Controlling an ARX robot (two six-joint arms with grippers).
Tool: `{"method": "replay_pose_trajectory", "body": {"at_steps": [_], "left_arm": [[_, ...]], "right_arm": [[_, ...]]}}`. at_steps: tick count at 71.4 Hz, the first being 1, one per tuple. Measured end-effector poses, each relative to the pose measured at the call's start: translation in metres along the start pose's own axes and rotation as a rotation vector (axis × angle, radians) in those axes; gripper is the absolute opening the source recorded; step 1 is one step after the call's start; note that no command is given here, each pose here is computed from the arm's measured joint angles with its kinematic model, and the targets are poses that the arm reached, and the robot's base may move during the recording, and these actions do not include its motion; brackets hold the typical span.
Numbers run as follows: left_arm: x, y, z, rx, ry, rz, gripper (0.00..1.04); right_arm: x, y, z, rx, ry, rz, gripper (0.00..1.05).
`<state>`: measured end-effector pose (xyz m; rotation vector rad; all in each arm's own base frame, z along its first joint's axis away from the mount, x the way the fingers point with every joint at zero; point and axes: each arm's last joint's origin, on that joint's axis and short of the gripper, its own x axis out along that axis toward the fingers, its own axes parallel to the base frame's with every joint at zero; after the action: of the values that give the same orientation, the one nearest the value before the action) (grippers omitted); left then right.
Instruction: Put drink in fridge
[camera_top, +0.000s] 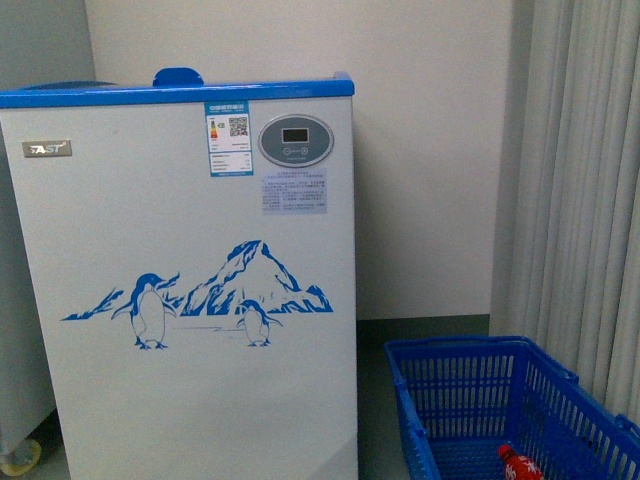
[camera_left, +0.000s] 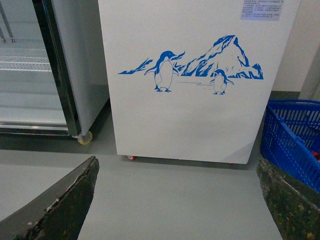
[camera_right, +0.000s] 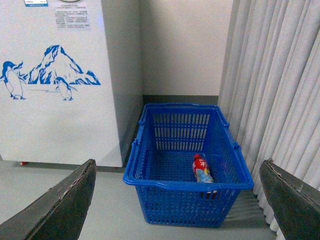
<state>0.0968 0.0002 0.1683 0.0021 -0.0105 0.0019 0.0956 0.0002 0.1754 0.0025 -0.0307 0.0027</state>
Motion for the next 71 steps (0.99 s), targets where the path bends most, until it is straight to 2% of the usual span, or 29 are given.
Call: {"method": "replay_pose_trajectory", "body": {"at_steps": [71], "left_arm": [[0.0000,0.0000,0.0000,0.000,0.000,0.000,0.97]], "right_arm": [[0.0000,0.0000,0.0000,0.000,0.000,0.000,0.98]]}}
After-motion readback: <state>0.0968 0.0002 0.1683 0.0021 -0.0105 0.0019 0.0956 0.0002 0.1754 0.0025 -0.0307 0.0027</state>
